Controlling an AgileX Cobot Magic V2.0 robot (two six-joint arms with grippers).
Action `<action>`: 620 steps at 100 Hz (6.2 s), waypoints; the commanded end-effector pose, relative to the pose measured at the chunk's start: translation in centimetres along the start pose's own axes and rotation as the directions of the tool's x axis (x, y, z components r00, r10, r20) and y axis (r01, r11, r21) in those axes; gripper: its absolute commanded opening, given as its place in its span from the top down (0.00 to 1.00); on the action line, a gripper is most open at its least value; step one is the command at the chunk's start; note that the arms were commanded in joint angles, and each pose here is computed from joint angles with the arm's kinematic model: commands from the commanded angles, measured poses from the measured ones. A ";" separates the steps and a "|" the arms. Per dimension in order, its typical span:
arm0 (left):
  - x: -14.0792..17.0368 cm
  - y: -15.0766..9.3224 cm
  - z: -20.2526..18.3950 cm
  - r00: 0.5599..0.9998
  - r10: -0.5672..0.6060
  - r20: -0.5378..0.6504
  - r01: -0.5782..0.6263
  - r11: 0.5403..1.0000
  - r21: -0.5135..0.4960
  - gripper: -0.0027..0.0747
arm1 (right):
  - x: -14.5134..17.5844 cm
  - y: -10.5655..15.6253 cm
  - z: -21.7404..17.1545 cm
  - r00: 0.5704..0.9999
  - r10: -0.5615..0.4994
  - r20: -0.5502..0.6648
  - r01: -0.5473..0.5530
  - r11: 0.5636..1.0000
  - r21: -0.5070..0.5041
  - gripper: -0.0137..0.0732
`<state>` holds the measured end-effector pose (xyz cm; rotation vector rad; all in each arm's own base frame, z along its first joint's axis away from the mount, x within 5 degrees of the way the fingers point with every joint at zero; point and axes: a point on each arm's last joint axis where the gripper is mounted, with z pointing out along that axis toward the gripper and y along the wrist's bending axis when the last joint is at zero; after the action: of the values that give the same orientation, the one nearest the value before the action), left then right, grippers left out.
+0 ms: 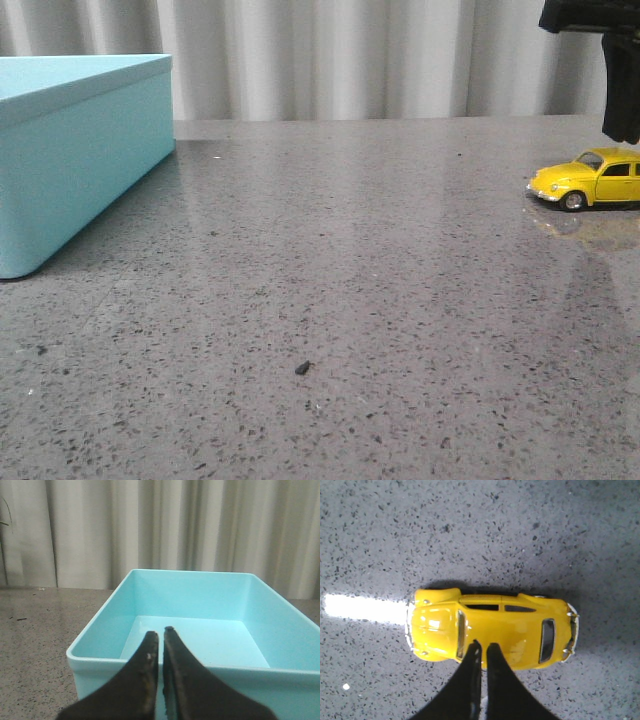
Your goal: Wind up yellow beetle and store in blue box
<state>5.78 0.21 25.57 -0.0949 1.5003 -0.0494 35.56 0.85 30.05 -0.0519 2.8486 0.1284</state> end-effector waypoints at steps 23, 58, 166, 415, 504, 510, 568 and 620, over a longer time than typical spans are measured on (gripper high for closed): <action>-1.6 -0.2 0.1 0.996 -0.002 0.089 0.001 1.000 0.012 0.99 | -0.8 0.0 -1.0 0.998 0.000 0.068 0.000 1.000 0.007 0.91; -1.6 -0.2 0.1 0.996 -0.002 0.089 0.001 1.000 0.012 0.99 | -0.9 -0.7 -0.2 0.999 -0.001 0.042 -0.001 0.999 0.036 0.91; -1.6 -0.2 0.1 0.996 0.000 0.089 -0.001 1.000 0.012 0.99 | -0.3 -7.5 -0.1 0.994 0.106 -0.003 -0.103 0.970 0.222 0.91; -10.8 -3.2 7.0 0.992 0.000 -0.129 0.021 0.987 0.160 0.99 | 11.0 -0.3 -22.2 0.516 -0.035 0.856 -0.071 0.994 0.083 0.91; -15.9 -12.1 18.9 0.841 0.377 -0.388 -0.147 0.850 0.506 0.99 | 20.7 0.6 -18.7 0.377 -0.053 0.925 -0.095 0.991 0.095 0.91; -15.5 -12.7 19.7 0.822 0.401 -0.404 -0.139 0.830 0.541 0.99 | 21.0 0.6 -18.8 0.381 -0.055 0.923 -0.093 0.991 0.097 0.91; -11.6 -16.3 23.9 0.708 0.595 -0.380 -0.105 0.621 0.777 0.34 | 22.5 1.0 -19.4 0.341 -0.050 0.939 -0.089 0.992 0.085 0.91; -8.9 -18.0 23.2 0.517 0.841 -0.158 -0.239 0.319 0.917 0.30 | 22.4 1.0 -19.5 0.331 -0.052 0.942 -0.090 0.992 0.086 0.91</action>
<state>29.44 -15.37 35.93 1.3985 2.0606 -0.2603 8.64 -0.41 40.76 0.0709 1.7253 -0.0149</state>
